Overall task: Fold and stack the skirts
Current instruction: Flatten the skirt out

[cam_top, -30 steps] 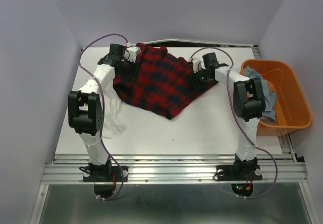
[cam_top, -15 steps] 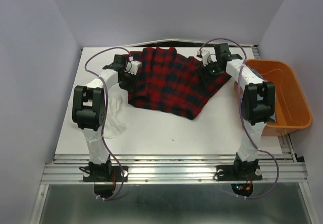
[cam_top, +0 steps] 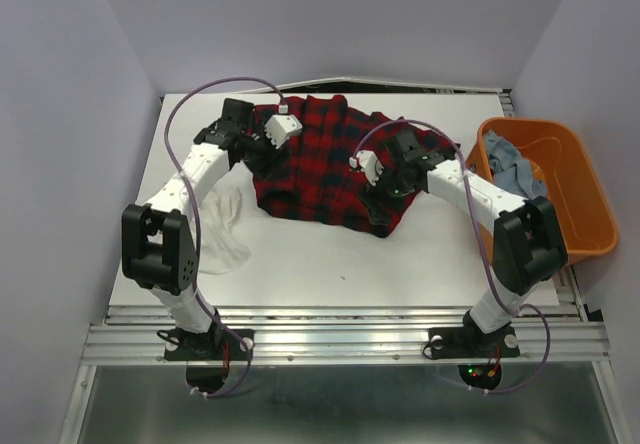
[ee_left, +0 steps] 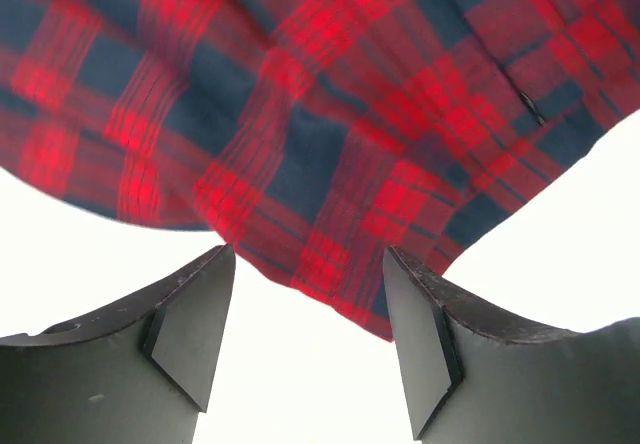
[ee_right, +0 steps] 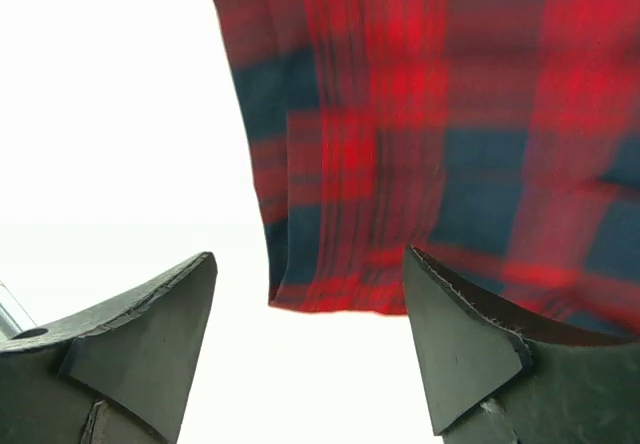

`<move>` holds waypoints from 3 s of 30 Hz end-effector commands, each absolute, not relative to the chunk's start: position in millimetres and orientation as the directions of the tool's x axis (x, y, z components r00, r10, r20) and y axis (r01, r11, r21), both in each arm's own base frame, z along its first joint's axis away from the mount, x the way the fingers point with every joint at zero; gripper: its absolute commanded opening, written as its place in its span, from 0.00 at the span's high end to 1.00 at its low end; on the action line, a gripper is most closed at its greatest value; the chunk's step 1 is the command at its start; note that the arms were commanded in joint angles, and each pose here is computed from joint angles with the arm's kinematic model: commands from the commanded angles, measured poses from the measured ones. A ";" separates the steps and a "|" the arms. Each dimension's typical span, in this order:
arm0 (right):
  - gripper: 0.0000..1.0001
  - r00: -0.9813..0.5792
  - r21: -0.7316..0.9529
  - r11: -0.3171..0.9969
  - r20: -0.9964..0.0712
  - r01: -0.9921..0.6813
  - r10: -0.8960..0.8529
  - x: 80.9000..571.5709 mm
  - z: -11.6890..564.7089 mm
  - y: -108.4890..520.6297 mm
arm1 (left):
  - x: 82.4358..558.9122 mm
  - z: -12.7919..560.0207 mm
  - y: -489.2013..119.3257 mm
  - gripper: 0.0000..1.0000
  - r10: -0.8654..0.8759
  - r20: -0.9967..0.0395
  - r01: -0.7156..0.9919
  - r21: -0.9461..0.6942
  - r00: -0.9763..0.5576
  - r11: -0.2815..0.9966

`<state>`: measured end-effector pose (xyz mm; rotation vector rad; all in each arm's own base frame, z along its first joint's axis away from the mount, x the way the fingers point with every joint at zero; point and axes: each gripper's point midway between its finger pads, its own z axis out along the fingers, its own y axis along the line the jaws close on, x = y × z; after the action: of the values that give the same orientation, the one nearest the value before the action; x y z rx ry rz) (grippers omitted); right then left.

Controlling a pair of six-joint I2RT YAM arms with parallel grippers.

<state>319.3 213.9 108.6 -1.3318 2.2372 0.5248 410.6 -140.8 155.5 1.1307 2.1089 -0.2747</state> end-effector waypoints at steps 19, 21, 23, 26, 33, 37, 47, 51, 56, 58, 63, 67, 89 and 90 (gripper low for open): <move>0.58 -0.347 -0.161 0.510 -0.561 -0.845 -0.752 342.3 75.1 201.4 | 394.9 80.1 -143.5 0.35 0.887 -0.439 0.854 0.397 -0.144 0.335; 0.69 -0.339 -0.169 0.502 -0.555 -0.848 -0.760 342.3 75.2 199.9 | 399.2 80.0 -141.9 0.46 0.887 -0.438 0.844 0.412 -0.148 0.344; 0.81 -0.337 -0.176 0.501 -0.551 -0.847 -0.763 342.5 76.0 198.6 | 402.0 83.8 -142.9 0.63 0.883 -0.446 0.836 0.421 -0.146 0.351; 0.99 -0.330 -0.197 0.508 -0.558 -0.839 -0.761 345.5 84.8 197.2 | 404.6 94.3 -142.2 0.83 0.868 -0.474 0.827 0.421 -0.150 0.373; 0.99 -0.267 -0.280 0.517 -0.608 -0.809 -0.748 346.5 127.3 190.4 | 417.9 126.6 -118.7 1.00 0.810 -0.558 0.797 0.401 -0.179 0.452; 0.99 -0.202 -0.319 0.469 -0.608 -0.824 -0.768 332.5 141.5 177.0 | 417.7 138.5 -96.5 1.00 0.798 -0.580 0.779 0.422 -0.161 0.464; 0.99 -0.134 -0.209 0.287 -0.539 -0.935 -0.831 274.8 63.6 174.7 | 378.8 101.8 -102.6 1.00 0.846 -0.525 0.876 0.362 -0.090 0.318; 0.99 -0.106 -0.149 0.218 -0.536 -0.965 -0.837 262.9 45.4 192.6 | 369.4 80.2 -97.2 1.00 0.882 -0.464 0.897 0.353 -0.081 0.268; 0.97 -0.057 -0.128 0.143 -0.517 -0.981 -0.854 250.1 31.1 196.8 | 359.5 73.9 -94.3 1.00 0.910 -0.414 0.902 0.390 -0.010 0.188; 0.96 -0.058 -0.121 0.137 -0.507 -0.983 -0.860 248.6 26.2 195.3 | 349.2 68.5 -92.1 1.00 0.922 -0.386 0.896 0.416 0.017 0.157; 0.99 -0.018 -0.162 0.104 -0.462 -0.981 -0.887 249.0 12.8 184.2 | 338.3 58.1 -91.5 1.00 0.940 -0.320 0.861 0.504 0.118 0.063; 0.99 0.008 -0.188 0.081 -0.433 -0.979 -0.902 247.7 6.3 176.0 | 330.3 41.0 -79.0 1.00 0.959 -0.231 0.844 0.536 0.164 -0.015; 0.23 -0.138 -0.083 0.255 -0.663 -0.963 -0.736 277.3 130.6 235.2 | 338.7 199.0 -185.1 0.25 0.616 -0.785 0.896 0.230 -0.061 0.381; 0.23 -0.158 -0.066 0.273 -0.675 -0.960 -0.720 280.6 135.5 237.0 | 342.6 200.5 -184.1 0.25 0.605 -0.792 0.891 0.219 -0.076 0.398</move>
<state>272.3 217.0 86.1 -1.6323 2.0036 0.4029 347.8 -175.0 191.4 1.4483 1.6825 -0.2312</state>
